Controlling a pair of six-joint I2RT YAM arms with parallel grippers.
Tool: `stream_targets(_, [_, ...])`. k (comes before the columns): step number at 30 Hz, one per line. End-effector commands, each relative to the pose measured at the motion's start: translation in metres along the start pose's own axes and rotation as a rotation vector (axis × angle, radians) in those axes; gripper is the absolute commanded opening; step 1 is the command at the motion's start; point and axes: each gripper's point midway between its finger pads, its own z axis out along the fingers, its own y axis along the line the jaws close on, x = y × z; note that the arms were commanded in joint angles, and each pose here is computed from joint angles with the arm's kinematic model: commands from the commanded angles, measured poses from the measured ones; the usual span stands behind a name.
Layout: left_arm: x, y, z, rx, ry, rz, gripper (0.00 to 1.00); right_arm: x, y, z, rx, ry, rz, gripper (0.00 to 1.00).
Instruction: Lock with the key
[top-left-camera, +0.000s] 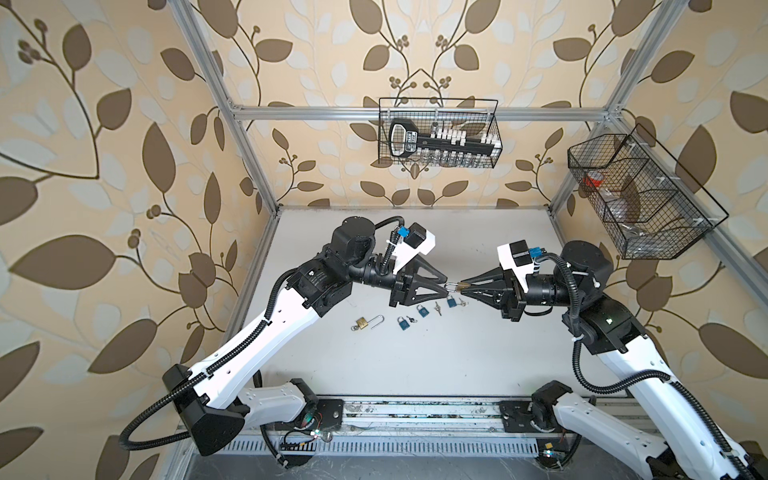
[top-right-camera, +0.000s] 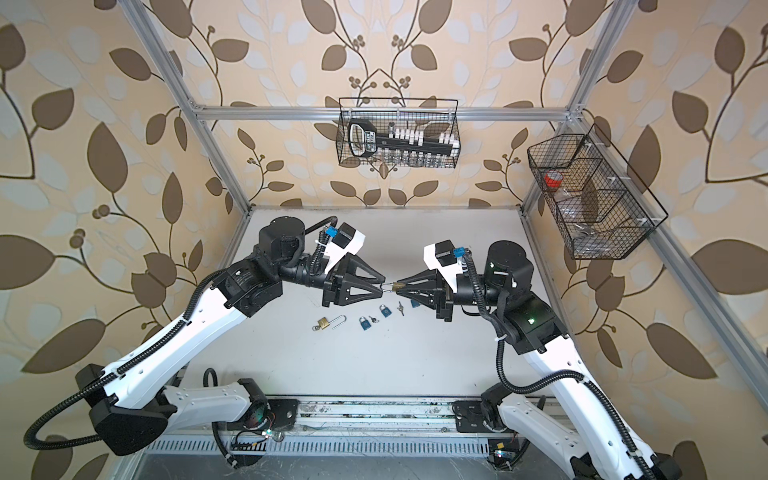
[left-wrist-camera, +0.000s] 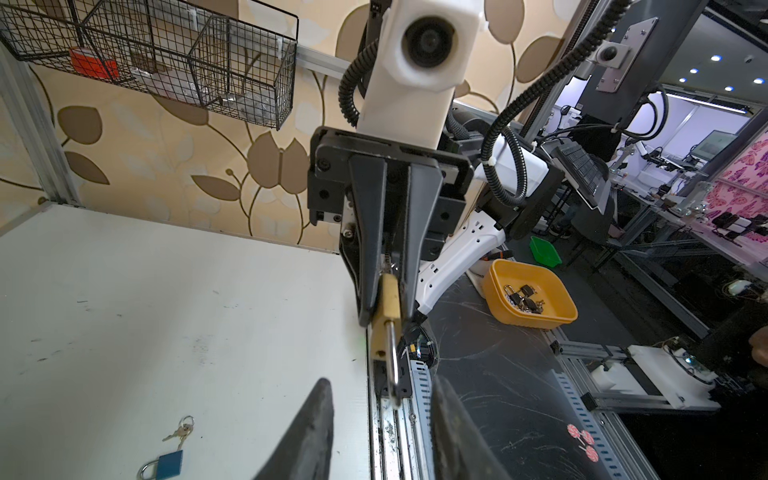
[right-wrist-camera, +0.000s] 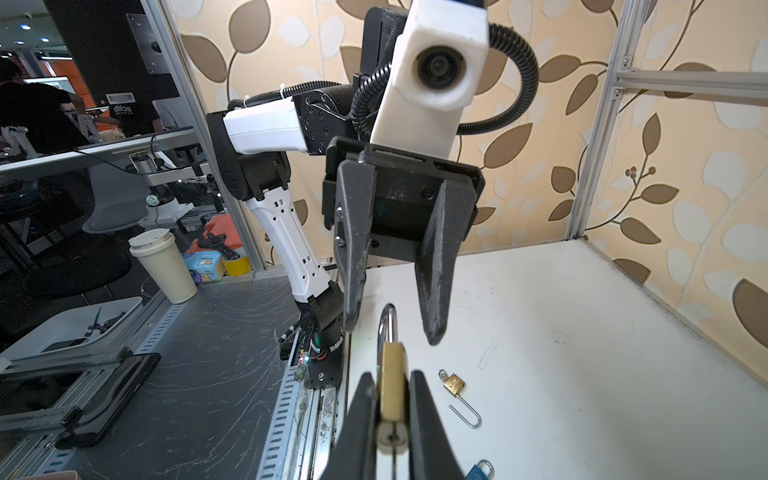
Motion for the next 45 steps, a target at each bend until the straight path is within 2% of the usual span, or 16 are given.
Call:
stream_targets(1, [-0.014,-0.013,-0.006,0.012,-0.038,0.059,0.32,0.002,0.005,0.0,-0.025,0.001,-0.013,0.0])
stream_targets(5, [-0.013,-0.012,-0.004,0.016,-0.034,0.042,0.25,0.001,0.006,0.0,-0.033,0.0,-0.011,0.0])
stream_targets(12, [-0.013,-0.012,-0.005,0.009,-0.033,0.043,0.0,0.0,0.007,-0.001,-0.039,-0.005,-0.008,0.0])
stream_targets(26, [-0.004,-0.003,0.001,-0.016,0.0,0.029,0.0,0.001,0.007,0.001,-0.046,-0.007,0.006,0.0])
stream_targets(36, [0.011,-0.013,0.031,0.097,0.054,-0.002,0.0,0.005,-0.004,0.013,-0.075,-0.024,0.061,0.0])
stream_targets(40, [0.007,-0.012,0.03,0.076,0.032,0.011,0.0,0.01,-0.007,0.015,-0.07,-0.016,0.069,0.0])
stream_targets(45, [-0.002,-0.006,0.016,-0.058,-0.008,0.075,0.0,0.015,-0.009,0.01,-0.012,0.0,0.038,0.0])
